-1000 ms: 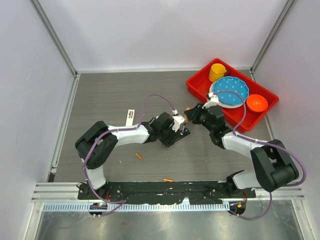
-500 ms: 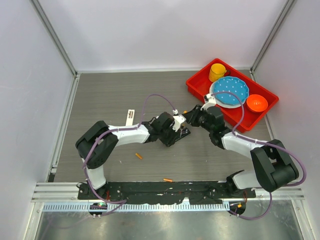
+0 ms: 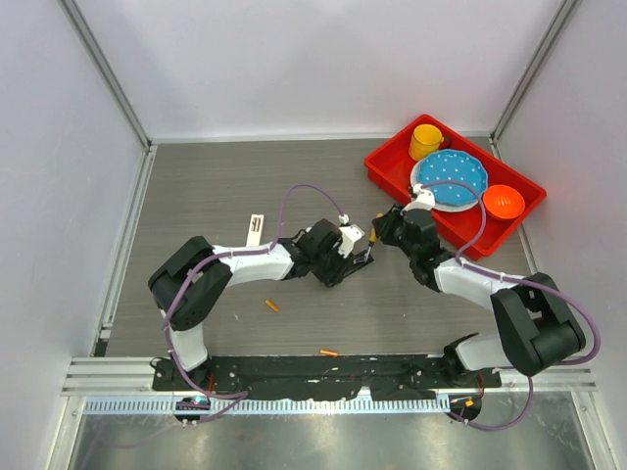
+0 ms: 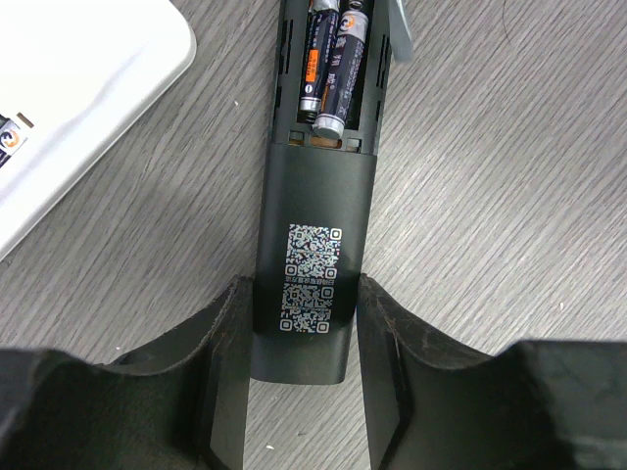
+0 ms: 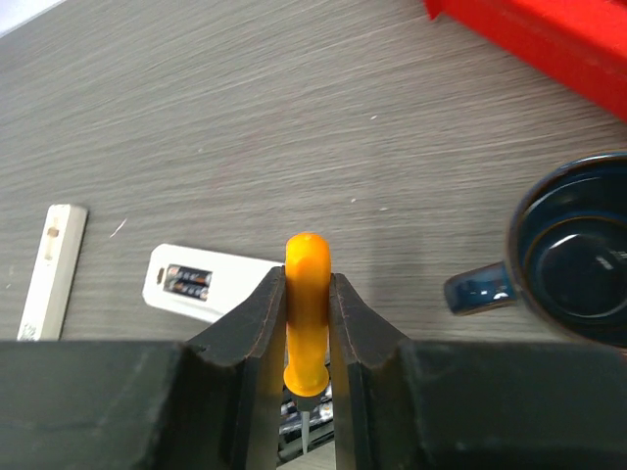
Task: Unload the batteries from the remote control
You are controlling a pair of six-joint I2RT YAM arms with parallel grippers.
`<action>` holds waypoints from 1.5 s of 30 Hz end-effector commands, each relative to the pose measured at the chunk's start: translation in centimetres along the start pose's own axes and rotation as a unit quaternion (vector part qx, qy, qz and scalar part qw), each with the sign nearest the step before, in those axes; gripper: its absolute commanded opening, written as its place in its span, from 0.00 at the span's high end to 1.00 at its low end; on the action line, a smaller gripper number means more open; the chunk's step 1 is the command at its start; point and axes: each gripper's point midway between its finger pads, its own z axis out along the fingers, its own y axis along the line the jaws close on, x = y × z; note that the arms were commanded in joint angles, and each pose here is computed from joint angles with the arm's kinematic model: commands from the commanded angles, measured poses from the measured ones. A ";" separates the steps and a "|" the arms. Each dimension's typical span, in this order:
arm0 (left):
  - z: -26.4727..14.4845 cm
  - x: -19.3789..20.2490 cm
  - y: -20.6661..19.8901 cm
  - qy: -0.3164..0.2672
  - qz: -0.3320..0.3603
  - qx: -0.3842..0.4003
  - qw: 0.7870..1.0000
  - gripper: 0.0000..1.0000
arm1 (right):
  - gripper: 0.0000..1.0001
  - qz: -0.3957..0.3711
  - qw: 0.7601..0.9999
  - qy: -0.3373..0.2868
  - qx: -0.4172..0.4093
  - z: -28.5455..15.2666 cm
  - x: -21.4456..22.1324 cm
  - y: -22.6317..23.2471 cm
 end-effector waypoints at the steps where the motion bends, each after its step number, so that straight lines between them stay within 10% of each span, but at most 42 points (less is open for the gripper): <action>1: 1.0 4.1 -0.8 0.068 -0.013 0.020 0.997 1.00 | 0.99 -0.016 0.997 -0.070 0.033 0.4 -4.0 -0.4; 45: 1.4 4.5 -1.1 0.085 -0.011 0.031 0.996 1.00 | 0.99 0.018 0.999 -0.032 0.005 1.9 -0.5 -0.1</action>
